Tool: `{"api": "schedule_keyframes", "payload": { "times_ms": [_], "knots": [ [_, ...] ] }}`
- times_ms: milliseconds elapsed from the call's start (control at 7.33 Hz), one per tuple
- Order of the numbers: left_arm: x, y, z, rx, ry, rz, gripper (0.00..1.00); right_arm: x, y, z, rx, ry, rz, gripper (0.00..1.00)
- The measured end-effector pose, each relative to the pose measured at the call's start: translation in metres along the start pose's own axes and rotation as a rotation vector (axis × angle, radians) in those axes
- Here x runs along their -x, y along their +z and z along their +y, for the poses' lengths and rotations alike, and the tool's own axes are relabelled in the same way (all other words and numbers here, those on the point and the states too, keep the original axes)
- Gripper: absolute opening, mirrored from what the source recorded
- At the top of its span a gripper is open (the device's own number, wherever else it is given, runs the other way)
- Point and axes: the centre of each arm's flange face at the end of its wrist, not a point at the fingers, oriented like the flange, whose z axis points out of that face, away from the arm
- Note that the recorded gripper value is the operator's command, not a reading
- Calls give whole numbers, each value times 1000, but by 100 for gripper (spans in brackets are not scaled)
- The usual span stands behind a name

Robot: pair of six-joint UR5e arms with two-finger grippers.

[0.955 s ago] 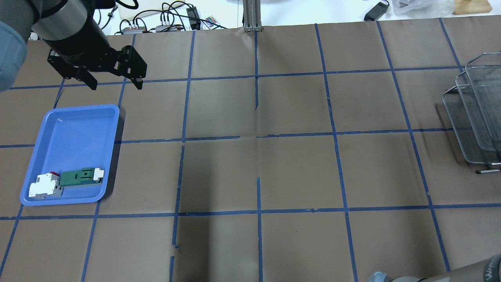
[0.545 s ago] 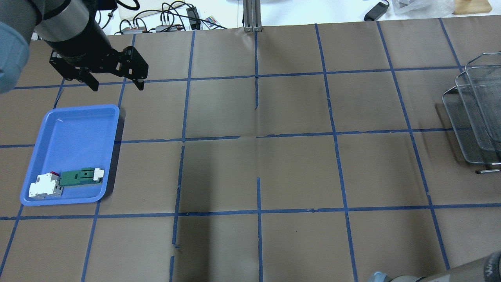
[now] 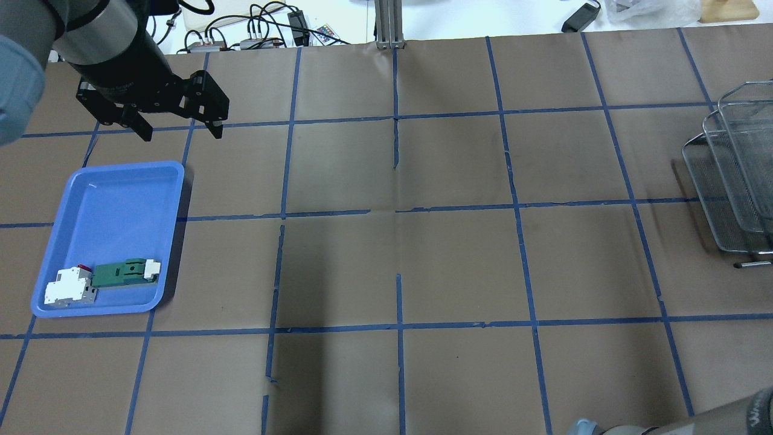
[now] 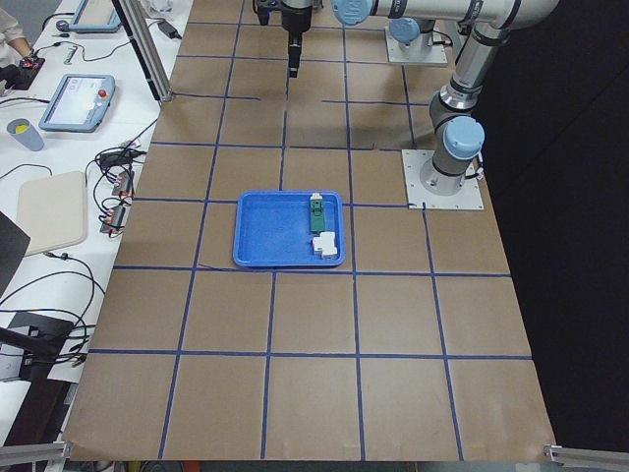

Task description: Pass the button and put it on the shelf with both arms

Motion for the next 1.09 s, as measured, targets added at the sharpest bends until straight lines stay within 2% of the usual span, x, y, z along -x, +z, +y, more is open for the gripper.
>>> {"api": "schedule_keyframes", "payload": {
  "times_ms": [273, 409, 545, 682, 818, 955, 1091],
  "knots": [
    [1, 0, 0, 0, 7, -1, 100, 19, -34, 10, -5, 31, 1, 91],
    [0, -1, 0, 0, 9, 0, 100, 45, -63, 17, -14, 125, -24, 100],
    [0, -1, 1, 1, 7, 0, 100, 74, -88, 19, -48, 262, -77, 100],
    [-1, 1, 3, 6, 7, 0, 100, 102, -105, 16, -104, 412, -167, 100],
    [-2, 3, 5, 11, 9, 1, 100, 125, -117, 9, -127, 542, -242, 100],
    [-4, 5, 6, 14, 11, 1, 100, 148, -133, -5, -124, 636, -275, 100],
    [-3, 5, 8, 15, 12, 1, 100, 174, -150, -26, -115, 705, -280, 100]
  ]
}}
